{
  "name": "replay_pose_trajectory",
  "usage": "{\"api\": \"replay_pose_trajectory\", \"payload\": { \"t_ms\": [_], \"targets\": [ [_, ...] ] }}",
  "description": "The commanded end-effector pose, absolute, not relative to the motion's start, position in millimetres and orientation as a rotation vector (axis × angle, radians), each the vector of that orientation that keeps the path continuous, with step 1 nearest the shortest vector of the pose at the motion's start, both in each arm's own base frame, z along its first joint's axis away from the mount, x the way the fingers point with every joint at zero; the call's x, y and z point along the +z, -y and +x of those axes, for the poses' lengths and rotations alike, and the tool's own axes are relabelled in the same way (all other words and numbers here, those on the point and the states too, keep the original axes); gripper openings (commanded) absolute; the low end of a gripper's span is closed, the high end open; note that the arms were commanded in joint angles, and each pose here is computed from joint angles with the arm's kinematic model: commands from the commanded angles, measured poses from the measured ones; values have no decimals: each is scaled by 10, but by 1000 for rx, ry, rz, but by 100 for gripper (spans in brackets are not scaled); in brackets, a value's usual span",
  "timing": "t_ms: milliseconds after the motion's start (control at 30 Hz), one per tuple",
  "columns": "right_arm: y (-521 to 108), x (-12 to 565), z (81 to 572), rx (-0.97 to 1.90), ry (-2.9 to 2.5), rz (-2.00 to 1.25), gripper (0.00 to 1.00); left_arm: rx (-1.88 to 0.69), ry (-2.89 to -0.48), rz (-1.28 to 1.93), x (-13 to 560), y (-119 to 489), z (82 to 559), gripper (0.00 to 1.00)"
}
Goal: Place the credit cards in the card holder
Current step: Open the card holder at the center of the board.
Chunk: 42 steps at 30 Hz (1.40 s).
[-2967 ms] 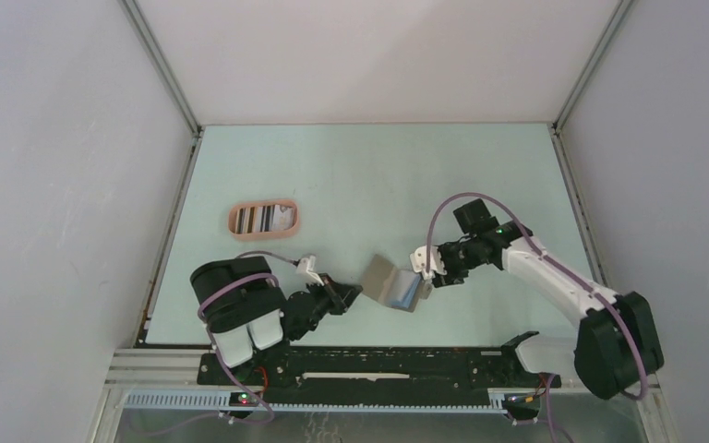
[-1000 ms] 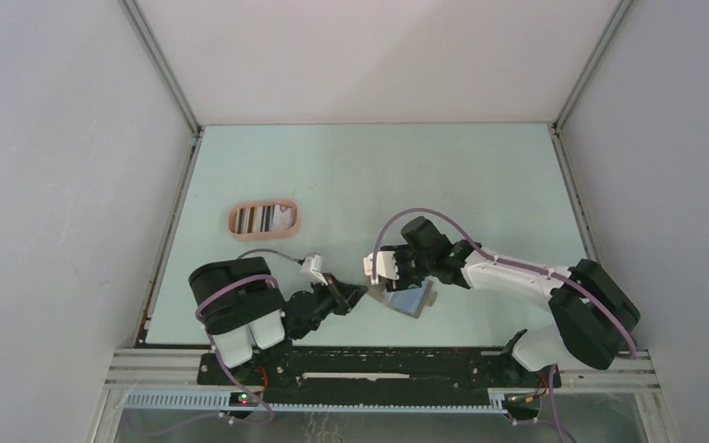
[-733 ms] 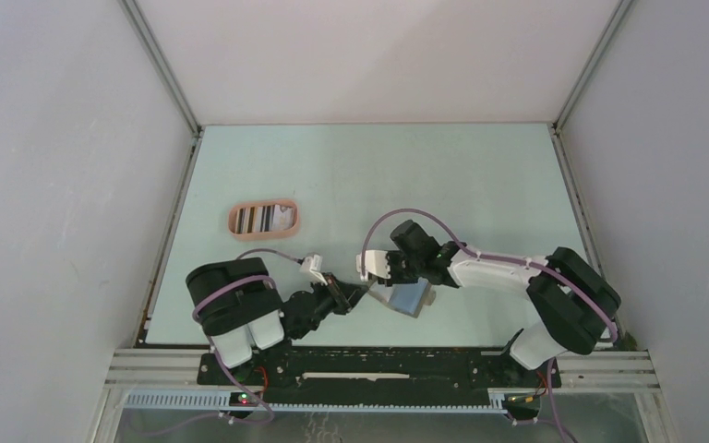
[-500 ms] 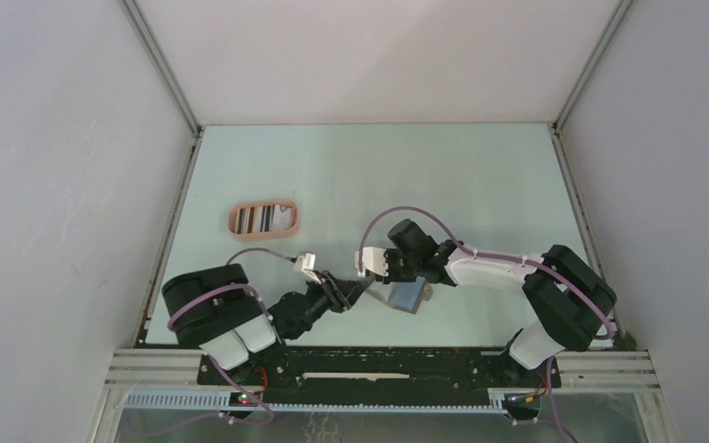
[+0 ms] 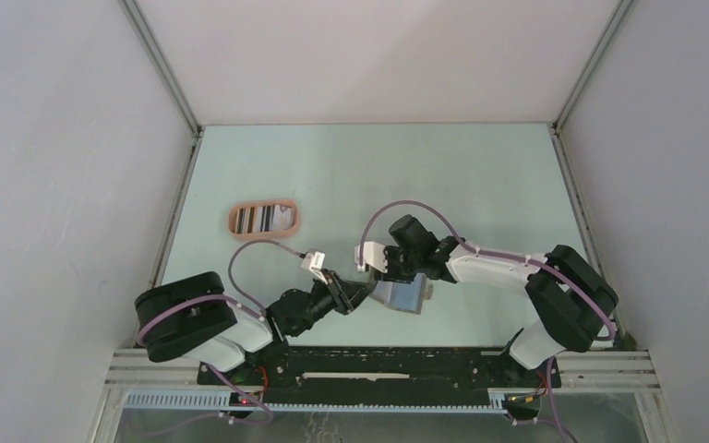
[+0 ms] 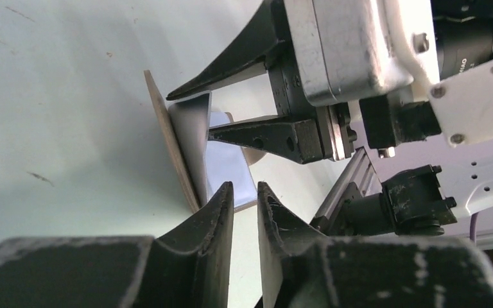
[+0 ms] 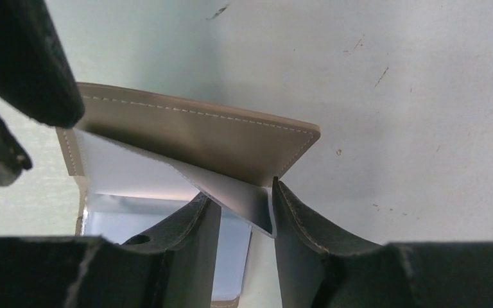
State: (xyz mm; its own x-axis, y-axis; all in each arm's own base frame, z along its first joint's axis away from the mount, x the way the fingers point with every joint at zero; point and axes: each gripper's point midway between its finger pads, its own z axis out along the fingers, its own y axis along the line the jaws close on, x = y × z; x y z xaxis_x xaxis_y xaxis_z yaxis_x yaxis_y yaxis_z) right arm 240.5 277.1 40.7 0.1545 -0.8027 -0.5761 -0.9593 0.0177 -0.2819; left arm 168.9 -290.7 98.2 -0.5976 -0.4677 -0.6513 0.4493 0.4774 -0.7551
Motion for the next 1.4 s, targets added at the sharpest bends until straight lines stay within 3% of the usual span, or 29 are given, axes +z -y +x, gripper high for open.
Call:
{"api": "replay_pose_trajectory", "payload": {
  "t_ms": [0, 300, 833, 1367],
  "targets": [
    [-2858, 683, 2479, 388, -1668, -1731, 44, -1296, -1808, 66, 1051, 3111, 1670, 23],
    [-2877, 701, 2475, 445, -1714, -1686, 47, -1322, -1795, 67, 1079, 3200, 1656, 19],
    [-2977, 732, 2513, 570, -1850, -1525, 47, -1112, -1823, 186, 1198, 3246, 1613, 24],
    [-2997, 705, 2495, 741, -2012, -1425, 46, -810, -1976, 173, 734, 3286, 1882, 24]
  ]
}}
